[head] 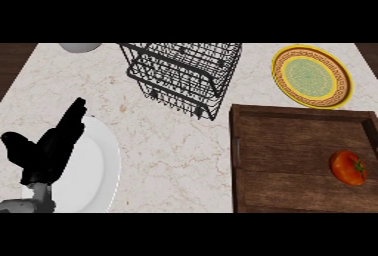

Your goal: Pick the tomato from the tray and place it in the tiered basket

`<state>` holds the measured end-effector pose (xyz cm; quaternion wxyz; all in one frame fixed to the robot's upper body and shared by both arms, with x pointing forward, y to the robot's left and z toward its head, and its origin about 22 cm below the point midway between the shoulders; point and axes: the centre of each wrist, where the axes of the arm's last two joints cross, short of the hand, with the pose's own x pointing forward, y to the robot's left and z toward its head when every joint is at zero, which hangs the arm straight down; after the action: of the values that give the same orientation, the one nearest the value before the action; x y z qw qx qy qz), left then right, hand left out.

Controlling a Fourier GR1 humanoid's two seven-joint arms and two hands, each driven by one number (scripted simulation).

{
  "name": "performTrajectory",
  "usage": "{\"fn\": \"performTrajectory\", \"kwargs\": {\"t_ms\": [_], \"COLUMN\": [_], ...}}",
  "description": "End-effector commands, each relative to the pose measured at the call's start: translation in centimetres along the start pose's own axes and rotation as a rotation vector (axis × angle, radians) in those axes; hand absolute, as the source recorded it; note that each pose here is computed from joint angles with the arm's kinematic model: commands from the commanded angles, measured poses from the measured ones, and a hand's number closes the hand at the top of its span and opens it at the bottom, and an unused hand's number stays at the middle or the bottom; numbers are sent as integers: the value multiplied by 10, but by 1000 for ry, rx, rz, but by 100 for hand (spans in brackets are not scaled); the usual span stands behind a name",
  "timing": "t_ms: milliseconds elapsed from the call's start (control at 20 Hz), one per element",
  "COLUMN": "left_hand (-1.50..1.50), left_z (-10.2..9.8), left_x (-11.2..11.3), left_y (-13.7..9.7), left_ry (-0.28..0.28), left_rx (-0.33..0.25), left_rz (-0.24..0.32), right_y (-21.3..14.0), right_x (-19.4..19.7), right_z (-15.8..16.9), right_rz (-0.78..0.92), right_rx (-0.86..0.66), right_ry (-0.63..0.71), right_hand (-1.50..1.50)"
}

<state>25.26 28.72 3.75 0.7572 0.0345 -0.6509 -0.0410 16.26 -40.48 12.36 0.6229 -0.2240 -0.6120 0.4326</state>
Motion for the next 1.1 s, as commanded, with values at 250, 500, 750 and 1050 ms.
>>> {"fn": "performTrajectory", "kwargs": {"t_ms": [250, 500, 750, 1050], "left_hand": [0, 0, 0, 0], "left_z": [-4, -3, -10, -3], "left_x": [1, -3, 8, 1], "left_y": [11, -3, 11, 6], "left_ry": [3, -8, -6, -9], "left_rx": [-2, -10, 0, -8], "left_rz": [-5, -6, 3, 8], "right_y": [54, 52, 49, 76], "right_x": [-22, -56, -30, -44], "right_z": [-36, -55, -70, -63], "right_rz": [36, 64, 106, 89], "right_rx": [2, -82, -113, 71], "right_ry": [62, 70, 65, 91], "right_hand": [-150, -150, -150, 150]}}
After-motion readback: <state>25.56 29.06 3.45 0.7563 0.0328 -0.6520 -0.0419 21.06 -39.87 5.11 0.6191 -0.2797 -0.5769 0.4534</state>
